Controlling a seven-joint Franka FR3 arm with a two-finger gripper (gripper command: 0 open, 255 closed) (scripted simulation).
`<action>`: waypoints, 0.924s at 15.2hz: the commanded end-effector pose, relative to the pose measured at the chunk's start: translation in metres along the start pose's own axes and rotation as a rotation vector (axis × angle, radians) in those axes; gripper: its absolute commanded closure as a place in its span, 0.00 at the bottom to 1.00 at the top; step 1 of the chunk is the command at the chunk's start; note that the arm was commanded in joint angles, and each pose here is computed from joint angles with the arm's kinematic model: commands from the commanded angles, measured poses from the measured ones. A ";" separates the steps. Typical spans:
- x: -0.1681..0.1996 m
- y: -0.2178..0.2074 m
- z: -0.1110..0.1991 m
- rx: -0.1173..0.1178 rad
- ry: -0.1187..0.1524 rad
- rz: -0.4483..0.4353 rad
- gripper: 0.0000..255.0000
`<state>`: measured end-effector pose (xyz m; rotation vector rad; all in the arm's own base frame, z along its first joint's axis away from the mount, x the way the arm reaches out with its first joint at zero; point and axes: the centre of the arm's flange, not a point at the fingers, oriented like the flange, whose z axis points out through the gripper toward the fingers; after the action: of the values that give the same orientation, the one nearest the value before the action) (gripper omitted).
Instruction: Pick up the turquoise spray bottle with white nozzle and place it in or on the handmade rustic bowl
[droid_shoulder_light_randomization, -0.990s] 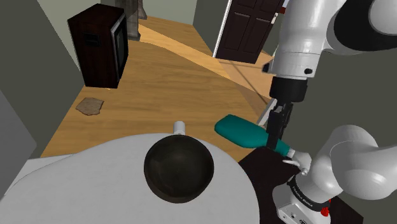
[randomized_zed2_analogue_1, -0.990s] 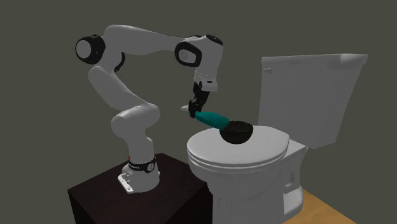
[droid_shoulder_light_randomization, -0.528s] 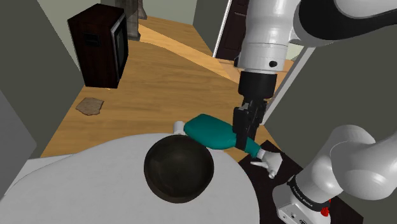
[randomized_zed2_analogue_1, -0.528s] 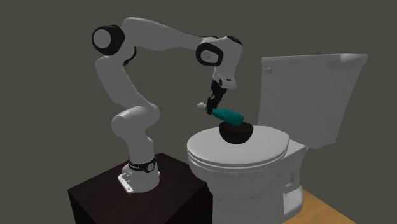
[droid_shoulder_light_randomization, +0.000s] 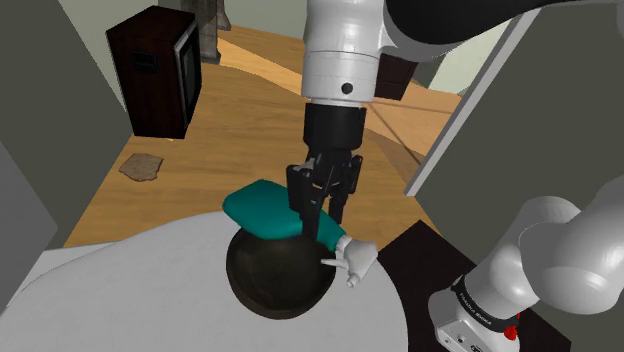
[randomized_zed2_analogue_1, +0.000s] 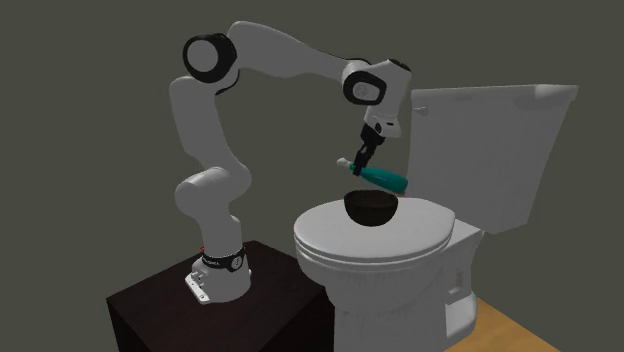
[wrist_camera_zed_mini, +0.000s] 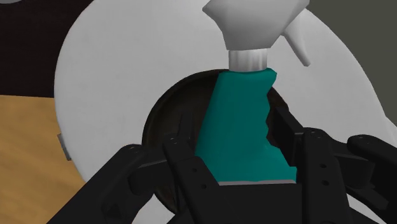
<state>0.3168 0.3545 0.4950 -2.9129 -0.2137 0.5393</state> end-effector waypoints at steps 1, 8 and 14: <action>0.007 -0.007 0.005 0.002 0.000 0.000 1.00; 0.020 0.000 0.039 0.002 0.000 0.000 1.00; 0.031 0.006 0.068 0.002 0.000 0.000 1.00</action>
<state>0.3207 0.3639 0.4252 -2.9116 -0.2124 0.5397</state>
